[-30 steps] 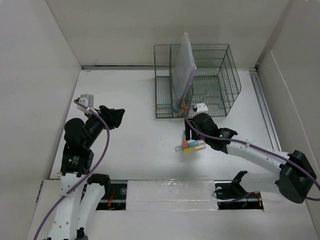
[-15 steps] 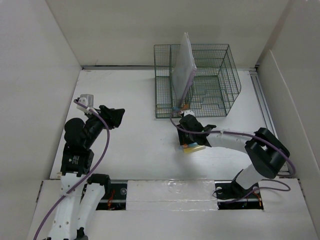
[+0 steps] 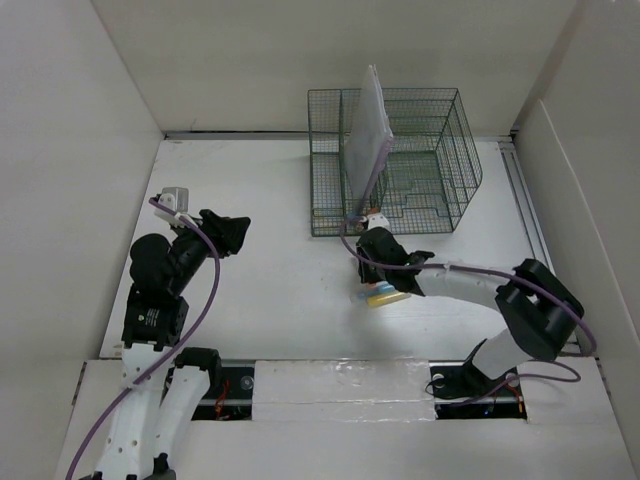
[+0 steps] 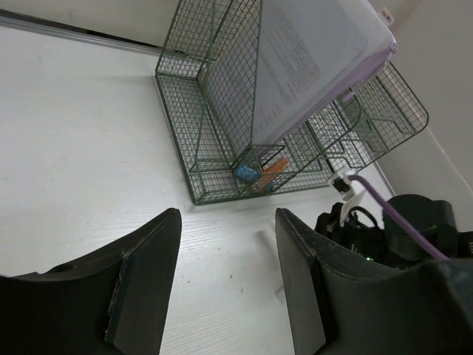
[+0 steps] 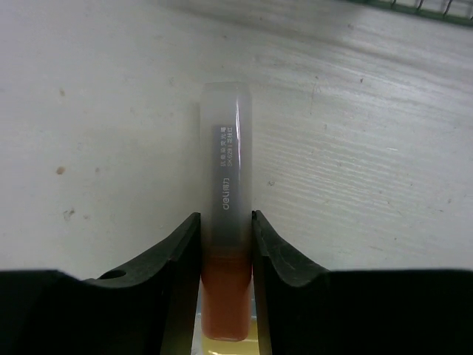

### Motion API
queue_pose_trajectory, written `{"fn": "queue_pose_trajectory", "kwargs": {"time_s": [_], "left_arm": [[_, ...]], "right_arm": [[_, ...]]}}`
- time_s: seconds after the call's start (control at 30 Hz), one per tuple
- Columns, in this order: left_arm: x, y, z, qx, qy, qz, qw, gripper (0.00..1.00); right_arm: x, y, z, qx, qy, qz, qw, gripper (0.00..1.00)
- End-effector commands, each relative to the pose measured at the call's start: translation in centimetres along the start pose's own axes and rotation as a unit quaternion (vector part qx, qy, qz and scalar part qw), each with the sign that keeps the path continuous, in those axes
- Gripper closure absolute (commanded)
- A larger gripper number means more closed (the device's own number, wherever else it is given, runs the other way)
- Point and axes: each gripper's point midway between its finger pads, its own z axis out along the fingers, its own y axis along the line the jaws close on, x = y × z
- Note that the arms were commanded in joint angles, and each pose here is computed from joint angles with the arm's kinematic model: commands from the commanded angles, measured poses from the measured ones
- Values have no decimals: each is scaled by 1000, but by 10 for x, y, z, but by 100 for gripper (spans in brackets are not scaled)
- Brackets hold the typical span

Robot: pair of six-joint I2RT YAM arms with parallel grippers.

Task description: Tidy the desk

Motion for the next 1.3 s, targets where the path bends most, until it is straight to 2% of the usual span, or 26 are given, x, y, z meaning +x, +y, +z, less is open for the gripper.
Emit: {"fn": "queue_pose_trajectory", "kwargs": {"time_s": [0.0, 0.23, 0.27, 0.3, 0.43, 0.53, 0.57, 0.63, 0.67, 0.7, 0.73, 0.77, 0.8, 0.87, 0.93, 1.0, 1.03, 1.27], "left_arm": [[-5, -5, 2, 16, -11, 9, 1000, 50], [-4, -5, 4, 20, -8, 7, 1000, 50], [-5, -6, 3, 21, -10, 7, 1000, 50], [-4, -6, 4, 21, -8, 6, 1000, 50], [-3, -6, 4, 22, -7, 6, 1000, 50], [-4, -6, 4, 21, -8, 7, 1000, 50], [-4, -6, 3, 21, -8, 7, 1000, 50], [-4, -6, 3, 20, -8, 7, 1000, 50], [-5, -6, 2, 21, -10, 9, 1000, 50], [-5, -6, 2, 20, -10, 9, 1000, 50], [-5, -6, 2, 21, -10, 9, 1000, 50], [-6, -6, 2, 21, -11, 9, 1000, 50], [-5, -6, 2, 20, -9, 8, 1000, 50], [-4, -5, 3, 20, -8, 9, 1000, 50], [-6, -6, 2, 21, -10, 10, 1000, 50], [-5, -6, 3, 20, -9, 9, 1000, 50], [-5, -6, 2, 20, -9, 8, 1000, 50], [-5, -5, 3, 19, -9, 8, 1000, 50]], "right_arm": [[-44, 16, -28, -29, -82, 14, 996, 80], [-135, 46, -117, -113, -213, 22, 970, 81], [-163, 52, -147, -135, -258, 30, 956, 81], [-167, 51, -154, -139, -267, 28, 953, 81], [-243, 58, -242, -179, -389, 47, 902, 78], [-288, 34, -285, -140, -453, 54, 879, 77], [-297, 26, -289, -127, -458, 56, 878, 77], [-314, -1, -279, -83, -451, 55, 887, 76], [-328, -12, -289, -70, -462, 58, 882, 76], [-333, -21, -273, -51, -450, 56, 890, 76], [-339, -48, -264, -17, -442, 60, 895, 76], [-349, -59, -266, -7, -444, 63, 894, 76], [-355, -88, -231, 16, -408, 62, 911, 76], [-362, -93, -228, 17, -405, 60, 912, 76], [-363, -117, -193, 44, -374, 59, 925, 76], [-370, -124, -180, 46, -362, 56, 929, 77], [-368, -125, -158, 47, -343, 51, 937, 77], [-368, -144, -108, 71, -297, 52, 951, 76]]}}
